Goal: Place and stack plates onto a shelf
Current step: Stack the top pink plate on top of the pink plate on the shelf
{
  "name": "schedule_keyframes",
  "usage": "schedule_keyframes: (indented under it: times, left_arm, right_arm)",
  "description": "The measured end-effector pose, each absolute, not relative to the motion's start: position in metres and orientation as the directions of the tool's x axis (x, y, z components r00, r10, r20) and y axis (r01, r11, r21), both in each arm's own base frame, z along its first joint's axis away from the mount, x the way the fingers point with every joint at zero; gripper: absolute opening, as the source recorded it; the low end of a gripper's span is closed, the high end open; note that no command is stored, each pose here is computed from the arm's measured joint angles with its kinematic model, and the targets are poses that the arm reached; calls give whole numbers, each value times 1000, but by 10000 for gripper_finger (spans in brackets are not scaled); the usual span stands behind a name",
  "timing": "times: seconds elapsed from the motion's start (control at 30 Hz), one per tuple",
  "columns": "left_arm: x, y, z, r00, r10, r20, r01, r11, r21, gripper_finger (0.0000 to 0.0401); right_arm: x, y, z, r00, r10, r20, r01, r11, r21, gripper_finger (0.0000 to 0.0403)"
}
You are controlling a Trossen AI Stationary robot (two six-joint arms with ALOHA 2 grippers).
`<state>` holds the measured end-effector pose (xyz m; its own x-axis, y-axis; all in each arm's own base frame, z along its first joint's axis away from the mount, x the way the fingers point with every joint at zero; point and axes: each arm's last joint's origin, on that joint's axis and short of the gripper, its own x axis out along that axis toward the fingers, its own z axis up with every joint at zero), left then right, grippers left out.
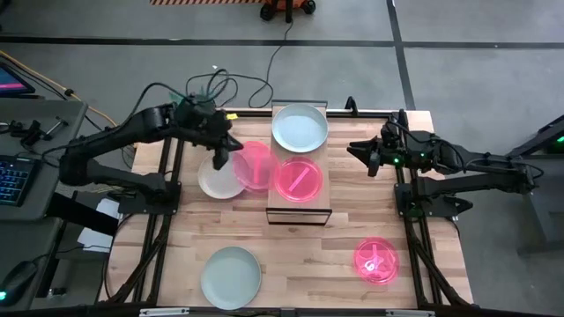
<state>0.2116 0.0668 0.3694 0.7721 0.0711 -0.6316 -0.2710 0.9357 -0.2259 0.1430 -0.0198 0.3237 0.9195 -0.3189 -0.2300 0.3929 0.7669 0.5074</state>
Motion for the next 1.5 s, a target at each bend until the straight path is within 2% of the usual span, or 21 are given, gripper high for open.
schedule_keyframes:
  times: [0.1,0.33,0.57,1.03,1.5]
  left_arm:
    - [239,64,366,759,65,-648,-288,926,-244,0]
    - [303,53,354,748,110,-654,-288,942,-171,0]
    - [338,55,338,767,201,-610,-376,911,-172,0]
    - [341,50,329,734,195,-650,-395,901,-176,0]
    - [338,45,325,694,204,-690,-388,914,-121,0]
  right_arm:
    - [143,-20,324,920,-319,-230,393,767,508,126]
    - [143,-20,324,920,-319,-229,393,767,508,126]
    - [143,-20,323,918,-319,-237,397,768,503,126]
    - [148,-20,315,898,-317,-304,432,765,479,126]
    - [149,-20,315,897,-317,-307,433,765,477,126]
